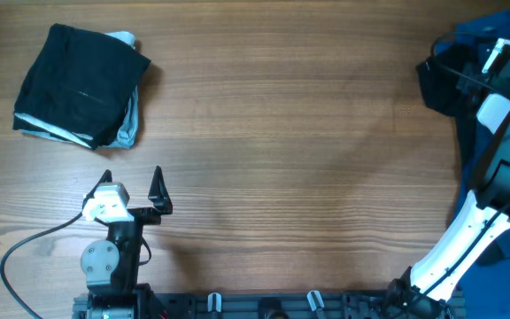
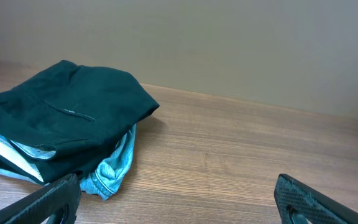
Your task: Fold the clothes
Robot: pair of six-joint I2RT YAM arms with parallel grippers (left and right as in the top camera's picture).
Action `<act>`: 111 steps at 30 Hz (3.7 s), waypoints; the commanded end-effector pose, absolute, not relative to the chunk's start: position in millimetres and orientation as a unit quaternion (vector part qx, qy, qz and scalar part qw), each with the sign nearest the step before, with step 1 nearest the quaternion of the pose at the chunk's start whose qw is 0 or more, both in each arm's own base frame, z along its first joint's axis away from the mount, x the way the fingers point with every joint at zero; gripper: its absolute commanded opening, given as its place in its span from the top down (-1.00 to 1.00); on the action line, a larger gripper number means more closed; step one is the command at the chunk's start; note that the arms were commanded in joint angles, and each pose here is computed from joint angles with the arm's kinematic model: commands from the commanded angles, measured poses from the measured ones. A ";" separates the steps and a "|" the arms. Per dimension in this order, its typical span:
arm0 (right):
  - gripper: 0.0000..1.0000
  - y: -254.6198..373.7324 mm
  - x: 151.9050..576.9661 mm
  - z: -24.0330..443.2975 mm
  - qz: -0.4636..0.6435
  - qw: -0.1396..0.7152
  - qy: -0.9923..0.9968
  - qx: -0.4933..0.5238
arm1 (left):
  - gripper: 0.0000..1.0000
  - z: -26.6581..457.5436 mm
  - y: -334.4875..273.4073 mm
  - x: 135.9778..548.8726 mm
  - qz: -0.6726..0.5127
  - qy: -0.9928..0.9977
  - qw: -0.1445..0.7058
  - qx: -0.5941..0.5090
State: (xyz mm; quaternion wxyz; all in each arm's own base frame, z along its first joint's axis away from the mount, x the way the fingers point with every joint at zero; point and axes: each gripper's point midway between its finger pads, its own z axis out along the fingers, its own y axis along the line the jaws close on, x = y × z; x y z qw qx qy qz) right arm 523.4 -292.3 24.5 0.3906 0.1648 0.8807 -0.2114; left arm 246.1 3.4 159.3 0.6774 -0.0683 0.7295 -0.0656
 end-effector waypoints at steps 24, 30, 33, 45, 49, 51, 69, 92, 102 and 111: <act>0.91 -208.8 534.3 160.4 -0.180 0.440 0.873 0.110 | -0.99 157.2 3.7 246.2 -0.065 0.729 0.677 -0.070; 0.70 21.7 532.5 124.0 0.067 0.367 0.927 -0.039 | -0.99 157.3 3.7 246.2 -0.065 0.729 0.678 -0.070; 0.69 138.5 501.7 110.1 0.167 0.315 0.932 -0.065 | -1.00 157.3 3.7 246.2 -0.065 0.729 0.678 -0.070; 0.09 369.7 404.3 104.7 0.238 0.314 0.883 -0.255 | -0.99 157.3 3.7 246.2 -0.065 0.729 0.678 -0.070; -0.39 346.2 407.4 138.6 0.258 0.317 0.868 -0.282 | -0.99 157.3 3.7 246.2 -0.065 0.729 0.678 -0.070; -0.42 308.5 416.1 157.2 0.244 0.317 0.881 -0.251 | -0.99 157.3 3.7 246.2 -0.065 0.729 0.678 -0.070; -0.99 39.4 445.9 161.3 0.126 0.268 0.955 0.020 | -1.00 157.3 3.7 246.2 -0.065 0.729 0.678 -0.070; -0.99 39.4 445.9 161.3 0.126 0.269 0.955 0.020 | -0.99 157.0 3.7 246.2 -0.065 0.730 0.677 -0.070; -0.99 39.4 445.9 161.3 0.126 0.269 0.955 0.020 | -0.99 157.0 3.7 246.2 -0.065 0.730 0.677 -0.070; -0.99 39.4 445.9 161.3 0.126 0.269 0.955 0.020 | -1.00 156.9 3.7 246.2 -0.065 0.730 0.677 -0.070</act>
